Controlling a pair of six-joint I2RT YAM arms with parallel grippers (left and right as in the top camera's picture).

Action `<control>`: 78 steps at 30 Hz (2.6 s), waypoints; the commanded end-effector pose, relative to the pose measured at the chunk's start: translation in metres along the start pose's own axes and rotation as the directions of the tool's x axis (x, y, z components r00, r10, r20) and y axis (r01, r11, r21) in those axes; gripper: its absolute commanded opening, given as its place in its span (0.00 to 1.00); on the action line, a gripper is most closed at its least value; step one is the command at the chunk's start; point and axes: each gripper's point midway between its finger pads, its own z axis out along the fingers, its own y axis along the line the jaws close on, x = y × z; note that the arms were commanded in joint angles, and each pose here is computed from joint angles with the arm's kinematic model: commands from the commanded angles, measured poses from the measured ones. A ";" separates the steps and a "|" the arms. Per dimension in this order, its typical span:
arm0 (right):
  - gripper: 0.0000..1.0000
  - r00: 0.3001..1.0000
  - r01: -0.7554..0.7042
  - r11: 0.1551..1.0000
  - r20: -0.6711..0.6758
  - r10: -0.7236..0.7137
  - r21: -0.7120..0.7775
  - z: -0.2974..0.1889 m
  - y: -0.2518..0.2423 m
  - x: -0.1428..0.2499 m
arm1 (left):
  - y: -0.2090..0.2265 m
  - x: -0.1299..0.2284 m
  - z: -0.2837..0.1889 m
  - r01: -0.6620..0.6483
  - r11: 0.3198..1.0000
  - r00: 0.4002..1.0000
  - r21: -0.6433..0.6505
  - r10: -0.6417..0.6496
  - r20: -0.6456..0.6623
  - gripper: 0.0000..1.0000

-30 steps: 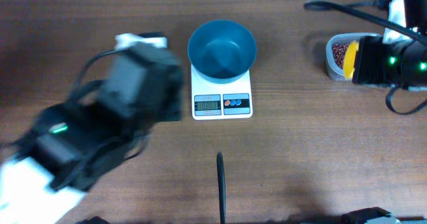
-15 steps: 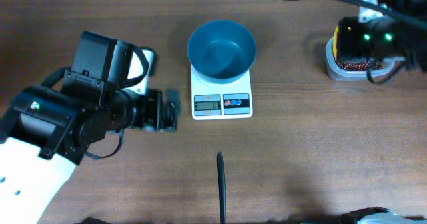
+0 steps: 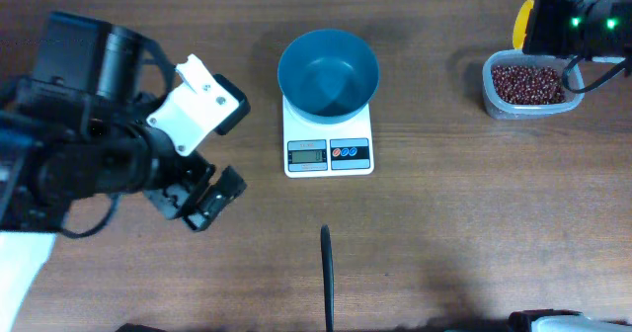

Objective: Scoop item into bowl and weigh 50g on scale
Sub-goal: 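Lower the scoop into the red beans with the right gripper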

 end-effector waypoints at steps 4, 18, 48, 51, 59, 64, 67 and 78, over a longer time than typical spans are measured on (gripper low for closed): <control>0.04 0.999 0.024 0.999 0.030 -0.023 -0.049 -0.009 0.007 -0.007 | -0.012 -0.018 -0.021 -0.206 0.974 0.971 0.095 0.191 0.147 0.99; 0.04 0.987 0.063 0.997 -0.144 -0.070 -0.052 -0.012 -0.014 0.034 | -0.004 -0.023 -0.021 -0.204 0.977 0.967 0.065 0.191 0.166 0.99; 0.04 0.953 0.162 0.986 -0.264 -0.148 0.029 0.060 -0.082 0.028 | -0.004 -0.023 -0.021 -0.204 0.977 0.967 0.065 0.191 0.166 0.99; 0.04 0.958 0.130 0.991 -0.262 -0.115 0.041 0.060 -0.082 0.028 | -0.004 -0.023 -0.021 -0.204 0.977 0.967 0.065 0.191 0.166 0.99; 0.04 0.949 0.087 0.991 -0.311 -0.052 0.100 0.085 -0.093 0.036 | -0.004 -0.023 -0.021 -0.204 0.977 0.967 0.065 0.191 0.166 0.99; 0.04 0.954 0.096 0.986 -0.295 -0.052 0.135 0.116 -0.102 0.029 | -0.004 -0.023 -0.021 -0.204 0.977 0.967 0.065 0.191 0.166 0.99; 0.04 0.946 0.109 0.977 -0.320 -0.046 0.184 0.121 -0.112 0.033 | -0.004 -0.023 -0.021 -0.204 0.977 0.967 0.065 0.191 0.166 0.99; 0.04 0.943 0.124 0.962 -0.332 -0.037 0.245 0.121 -0.104 0.035 | -0.004 -0.023 -0.021 -0.204 0.977 0.967 0.065 0.191 0.166 0.99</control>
